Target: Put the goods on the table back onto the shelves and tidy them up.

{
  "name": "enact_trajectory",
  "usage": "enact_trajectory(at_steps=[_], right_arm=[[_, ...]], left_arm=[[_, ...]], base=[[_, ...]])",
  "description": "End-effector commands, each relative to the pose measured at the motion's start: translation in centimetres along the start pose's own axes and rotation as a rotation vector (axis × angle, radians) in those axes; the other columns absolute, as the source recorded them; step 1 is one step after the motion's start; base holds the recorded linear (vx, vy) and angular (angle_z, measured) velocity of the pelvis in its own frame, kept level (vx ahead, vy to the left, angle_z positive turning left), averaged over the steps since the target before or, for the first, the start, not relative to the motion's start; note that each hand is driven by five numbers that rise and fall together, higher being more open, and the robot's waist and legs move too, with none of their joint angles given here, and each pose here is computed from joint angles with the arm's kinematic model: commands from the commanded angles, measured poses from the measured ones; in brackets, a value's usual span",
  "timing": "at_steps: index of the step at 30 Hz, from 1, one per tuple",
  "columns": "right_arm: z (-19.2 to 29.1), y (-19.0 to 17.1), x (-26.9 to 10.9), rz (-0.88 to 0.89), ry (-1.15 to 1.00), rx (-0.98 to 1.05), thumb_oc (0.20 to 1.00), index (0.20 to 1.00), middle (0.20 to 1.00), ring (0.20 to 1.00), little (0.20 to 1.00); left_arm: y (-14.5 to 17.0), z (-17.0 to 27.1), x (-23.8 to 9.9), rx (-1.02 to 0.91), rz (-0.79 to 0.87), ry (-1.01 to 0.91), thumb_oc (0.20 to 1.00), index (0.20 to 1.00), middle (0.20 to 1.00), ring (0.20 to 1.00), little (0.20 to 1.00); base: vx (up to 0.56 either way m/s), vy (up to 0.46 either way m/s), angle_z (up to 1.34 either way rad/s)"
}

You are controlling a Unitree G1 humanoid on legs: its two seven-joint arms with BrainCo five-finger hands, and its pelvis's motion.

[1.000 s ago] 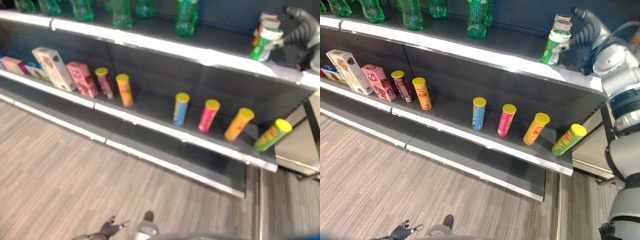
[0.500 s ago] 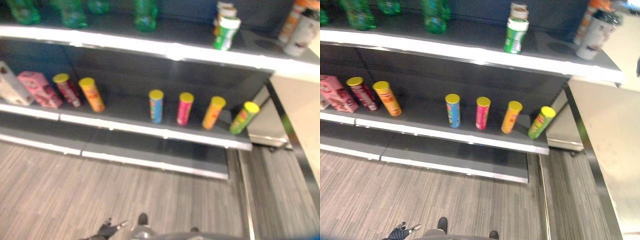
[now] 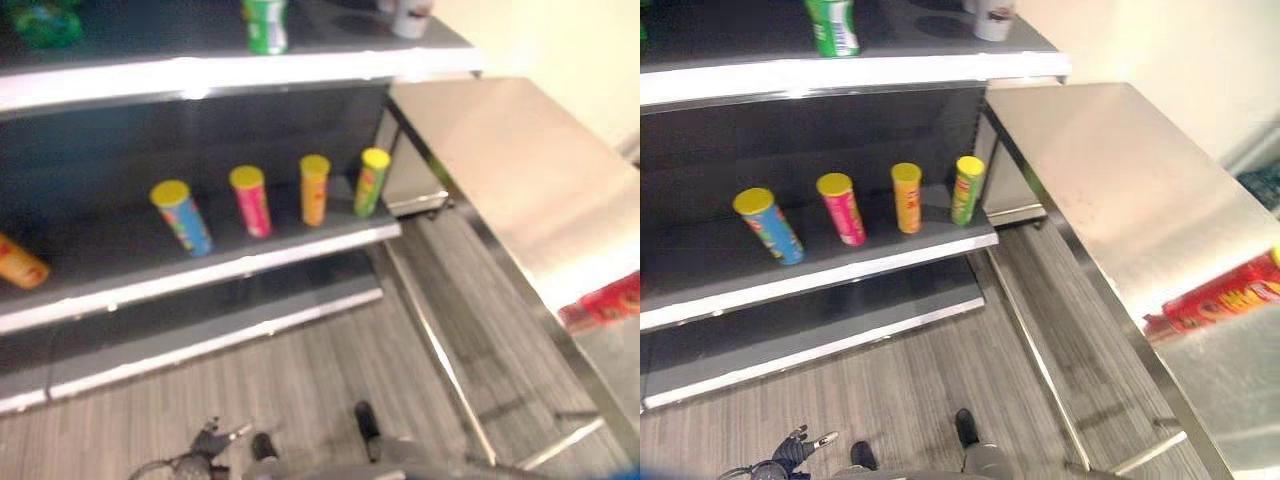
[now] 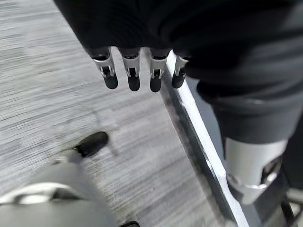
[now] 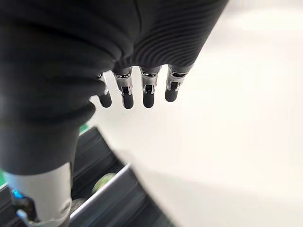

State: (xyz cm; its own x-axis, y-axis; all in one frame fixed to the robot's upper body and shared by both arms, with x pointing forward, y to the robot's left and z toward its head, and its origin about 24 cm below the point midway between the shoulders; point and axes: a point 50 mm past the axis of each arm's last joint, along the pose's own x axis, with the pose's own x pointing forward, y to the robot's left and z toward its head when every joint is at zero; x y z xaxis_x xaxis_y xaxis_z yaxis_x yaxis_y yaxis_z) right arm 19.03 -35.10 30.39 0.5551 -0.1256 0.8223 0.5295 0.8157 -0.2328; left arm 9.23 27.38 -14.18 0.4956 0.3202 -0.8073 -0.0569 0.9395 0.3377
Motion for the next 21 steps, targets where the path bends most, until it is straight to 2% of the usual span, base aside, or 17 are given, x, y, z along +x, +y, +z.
enact_trajectory(at_steps=[1, 7, 11, 16, 21], right_arm=[[2.3, -3.3, 2.2, -0.117, -0.105, -0.092, 1.0, 1.0, 1.0, 1.0, 1.0], [-1.5, -4.4, -0.4, -0.147, 0.096, -0.104, 1.0, 1.0, 1.0, 1.0, 1.0], [-2.3, -5.4, -2.1, -0.175, 0.164, -0.117, 1.0, 1.0, 1.0, 1.0, 1.0], [-2.0, -6.5, -2.3, -0.184, 0.168, -0.035, 1.0, 1.0, 1.0, 1.0, 1.0], [-2.4, -4.9, -1.2, -0.086, 0.178, 0.081, 1.0, 1.0, 1.0, 1.0, 1.0]], left_arm=[[2.1, 2.5, 0.5, 0.042, 0.05, -0.095, 1.0, 1.0, 1.0, 1.0, 1.0], [2.3, 2.2, 0.3, -0.005, 0.071, -0.09, 1.0, 1.0, 1.0, 1.0, 1.0], [2.0, 2.5, 0.5, 0.016, 0.047, -0.092, 1.0, 1.0, 1.0, 1.0, 1.0], [1.2, 2.9, 0.5, 0.032, 0.002, -0.111, 1.0, 1.0, 1.0, 1.0, 1.0], [0.9, 4.5, 0.7, 0.032, -0.02, -0.165, 1.0, 1.0, 1.0, 1.0, 1.0]], base=[[-0.07, -0.093, -0.43], [0.01, -0.154, -0.69], [0.05, -0.186, -0.3], [0.12, -0.176, -0.04], [-0.03, -0.168, -0.13]])
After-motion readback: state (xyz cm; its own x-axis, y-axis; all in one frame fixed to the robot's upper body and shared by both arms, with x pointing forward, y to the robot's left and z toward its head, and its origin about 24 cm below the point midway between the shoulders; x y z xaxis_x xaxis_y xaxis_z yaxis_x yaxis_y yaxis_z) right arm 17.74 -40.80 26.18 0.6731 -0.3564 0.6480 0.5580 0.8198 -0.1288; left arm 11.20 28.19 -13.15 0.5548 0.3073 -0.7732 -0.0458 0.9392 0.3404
